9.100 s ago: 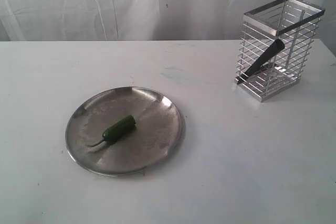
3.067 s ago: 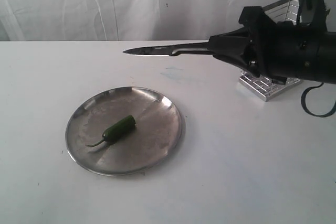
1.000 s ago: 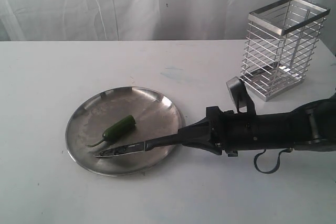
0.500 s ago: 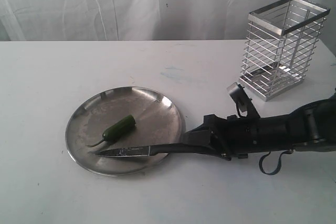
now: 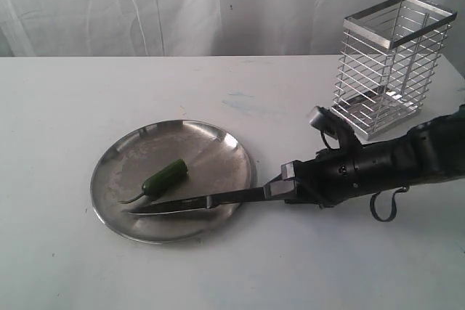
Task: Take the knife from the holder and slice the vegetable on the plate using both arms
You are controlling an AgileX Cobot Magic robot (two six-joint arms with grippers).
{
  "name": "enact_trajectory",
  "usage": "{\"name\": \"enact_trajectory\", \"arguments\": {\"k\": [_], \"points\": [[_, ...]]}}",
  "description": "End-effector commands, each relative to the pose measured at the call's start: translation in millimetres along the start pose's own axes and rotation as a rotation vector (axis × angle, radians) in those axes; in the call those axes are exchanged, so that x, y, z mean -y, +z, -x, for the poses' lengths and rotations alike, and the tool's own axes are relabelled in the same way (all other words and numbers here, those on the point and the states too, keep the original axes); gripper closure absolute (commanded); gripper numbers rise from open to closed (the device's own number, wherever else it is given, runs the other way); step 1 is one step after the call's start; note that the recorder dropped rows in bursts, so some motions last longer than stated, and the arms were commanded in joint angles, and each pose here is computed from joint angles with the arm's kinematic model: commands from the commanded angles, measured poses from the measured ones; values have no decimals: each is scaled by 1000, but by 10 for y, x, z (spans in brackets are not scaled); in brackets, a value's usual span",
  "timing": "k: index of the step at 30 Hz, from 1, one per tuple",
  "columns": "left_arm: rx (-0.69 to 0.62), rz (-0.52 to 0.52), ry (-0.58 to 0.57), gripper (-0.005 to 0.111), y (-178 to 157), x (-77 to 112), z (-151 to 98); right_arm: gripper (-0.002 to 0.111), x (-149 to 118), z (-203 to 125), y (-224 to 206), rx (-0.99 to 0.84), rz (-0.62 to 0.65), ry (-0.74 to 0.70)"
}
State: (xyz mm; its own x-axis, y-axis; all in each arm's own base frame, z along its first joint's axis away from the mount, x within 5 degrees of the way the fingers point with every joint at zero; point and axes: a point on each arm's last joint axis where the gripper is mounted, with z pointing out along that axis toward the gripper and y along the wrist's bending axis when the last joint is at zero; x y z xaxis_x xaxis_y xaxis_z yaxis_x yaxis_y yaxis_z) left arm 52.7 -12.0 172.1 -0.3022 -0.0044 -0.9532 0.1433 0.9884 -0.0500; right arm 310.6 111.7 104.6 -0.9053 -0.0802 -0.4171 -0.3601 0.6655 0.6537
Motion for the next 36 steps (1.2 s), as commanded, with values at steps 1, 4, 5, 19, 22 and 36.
{"name": "enact_trajectory", "arguments": {"k": [1, 4, 5, 19, 22, 36], "points": [[9, -8, -3, 107, -1, 5, 1, 60, -42, 134, -66, 11, -22, -68], [9, -8, -3, 107, -1, 5, 1, 60, -151, 303, -188, 68, -45, -135], [9, -8, -3, 107, -1, 5, 1, 60, -182, 344, -230, 77, -59, -165], [9, -8, -3, 107, -1, 5, 1, 61, -525, 906, -212, -440, -12, -212], [9, -8, -3, 107, -1, 5, 1, 61, -450, 895, 23, -480, 15, -260], [9, -8, -3, 107, -1, 5, 1, 56, -343, 1091, 116, -303, -76, -333]]}}
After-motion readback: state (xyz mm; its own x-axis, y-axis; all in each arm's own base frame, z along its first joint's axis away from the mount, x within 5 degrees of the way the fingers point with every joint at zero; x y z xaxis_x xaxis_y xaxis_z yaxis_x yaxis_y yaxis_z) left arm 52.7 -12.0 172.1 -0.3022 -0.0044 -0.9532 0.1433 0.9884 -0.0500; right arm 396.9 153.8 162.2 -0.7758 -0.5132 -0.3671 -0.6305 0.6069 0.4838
